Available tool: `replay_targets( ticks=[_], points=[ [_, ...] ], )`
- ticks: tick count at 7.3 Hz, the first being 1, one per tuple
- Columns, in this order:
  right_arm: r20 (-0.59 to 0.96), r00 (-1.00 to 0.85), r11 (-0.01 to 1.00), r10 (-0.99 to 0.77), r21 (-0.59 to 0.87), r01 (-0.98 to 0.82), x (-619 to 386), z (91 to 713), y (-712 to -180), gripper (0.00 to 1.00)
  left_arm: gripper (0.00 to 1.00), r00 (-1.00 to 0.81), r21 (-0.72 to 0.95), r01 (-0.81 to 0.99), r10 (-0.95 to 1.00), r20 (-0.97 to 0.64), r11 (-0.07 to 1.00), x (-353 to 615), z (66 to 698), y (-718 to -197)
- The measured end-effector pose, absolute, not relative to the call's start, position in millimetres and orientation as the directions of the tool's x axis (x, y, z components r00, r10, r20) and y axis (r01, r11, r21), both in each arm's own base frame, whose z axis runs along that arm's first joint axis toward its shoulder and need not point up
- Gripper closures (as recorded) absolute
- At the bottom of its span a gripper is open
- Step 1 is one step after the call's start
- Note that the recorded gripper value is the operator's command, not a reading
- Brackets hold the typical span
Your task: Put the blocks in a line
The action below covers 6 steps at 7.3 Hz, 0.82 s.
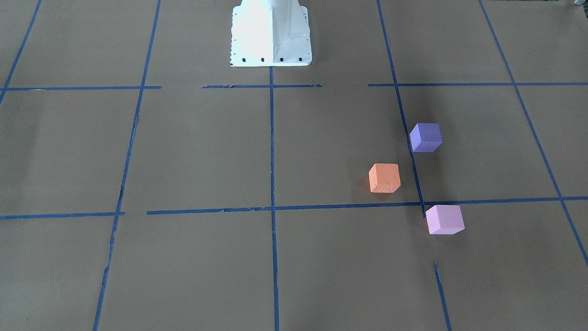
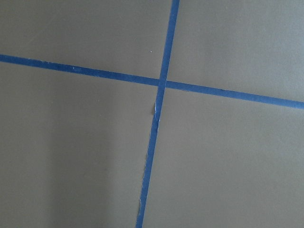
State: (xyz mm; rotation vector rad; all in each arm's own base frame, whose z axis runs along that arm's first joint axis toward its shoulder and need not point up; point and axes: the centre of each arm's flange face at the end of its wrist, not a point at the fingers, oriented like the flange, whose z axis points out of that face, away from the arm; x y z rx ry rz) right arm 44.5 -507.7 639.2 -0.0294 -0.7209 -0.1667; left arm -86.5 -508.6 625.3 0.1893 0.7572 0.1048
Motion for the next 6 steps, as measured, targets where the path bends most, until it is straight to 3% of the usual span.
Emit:
replay_targets(
  ticks=[6],
  points=[
    [0.659, 0.738, 0.986, -0.142, 0.031, 0.162, 44, 639, -508, 0.00, 0.00, 0.720, 0.224, -0.023, 0.172, -0.672, 0.974, -87, 606, -505]
  ],
)
